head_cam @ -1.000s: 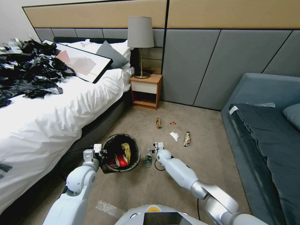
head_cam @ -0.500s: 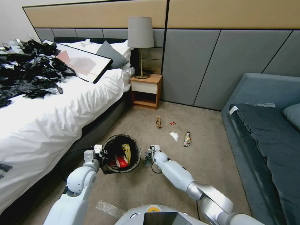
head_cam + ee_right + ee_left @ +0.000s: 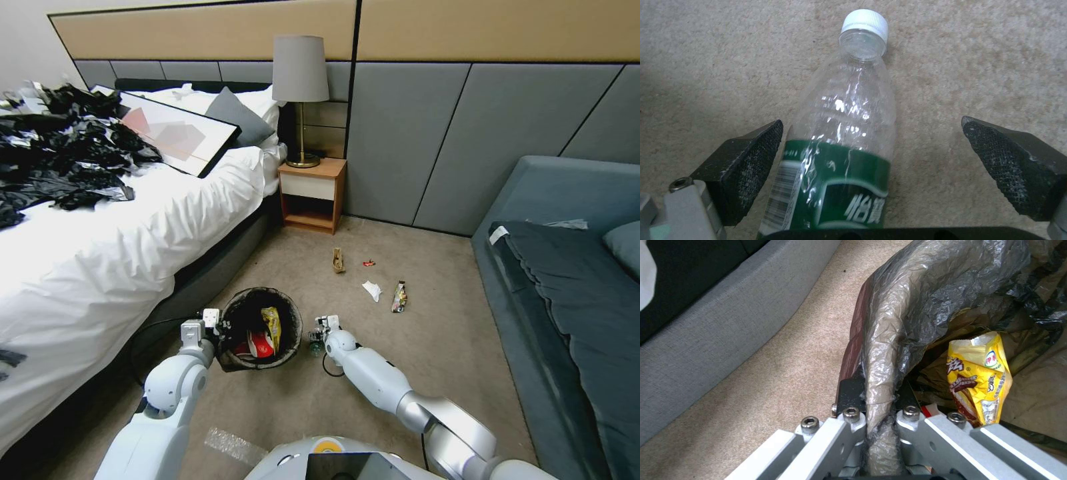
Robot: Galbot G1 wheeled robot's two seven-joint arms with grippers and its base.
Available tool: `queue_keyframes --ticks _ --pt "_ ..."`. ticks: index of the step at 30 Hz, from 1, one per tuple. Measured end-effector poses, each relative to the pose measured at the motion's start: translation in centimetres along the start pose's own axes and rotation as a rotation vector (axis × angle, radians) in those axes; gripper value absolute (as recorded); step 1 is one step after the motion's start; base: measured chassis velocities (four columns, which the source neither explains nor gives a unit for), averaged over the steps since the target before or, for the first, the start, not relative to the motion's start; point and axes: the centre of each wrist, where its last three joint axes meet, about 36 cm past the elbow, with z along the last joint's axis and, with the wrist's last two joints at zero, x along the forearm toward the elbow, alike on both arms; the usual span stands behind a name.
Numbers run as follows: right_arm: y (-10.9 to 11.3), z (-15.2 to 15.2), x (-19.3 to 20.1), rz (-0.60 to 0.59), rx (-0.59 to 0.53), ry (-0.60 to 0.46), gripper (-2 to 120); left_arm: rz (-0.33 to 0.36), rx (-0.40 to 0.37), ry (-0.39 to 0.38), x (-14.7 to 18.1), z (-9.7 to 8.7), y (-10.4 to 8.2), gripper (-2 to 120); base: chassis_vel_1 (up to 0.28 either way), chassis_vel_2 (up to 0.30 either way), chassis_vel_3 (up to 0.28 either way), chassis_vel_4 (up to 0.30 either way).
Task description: Pick up the trash bin, then pick up the garbage from the floor and place it into the trash bin.
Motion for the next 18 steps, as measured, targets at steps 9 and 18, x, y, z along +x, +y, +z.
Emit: queue_keyframes --ticks 9,18 --pt "0.2 0.0 0.1 -0.02 0.006 0.014 91 0.002 0.002 -0.001 0.0 0.0 0.0 0 0.0 0.0 0.0 0.0" --pt "0.2 -1.1 0.7 -0.032 0.015 0.003 60 0.001 0.0 0.003 -0.3 0.1 0.0 0 0.0 0.0 0.0 0.0"
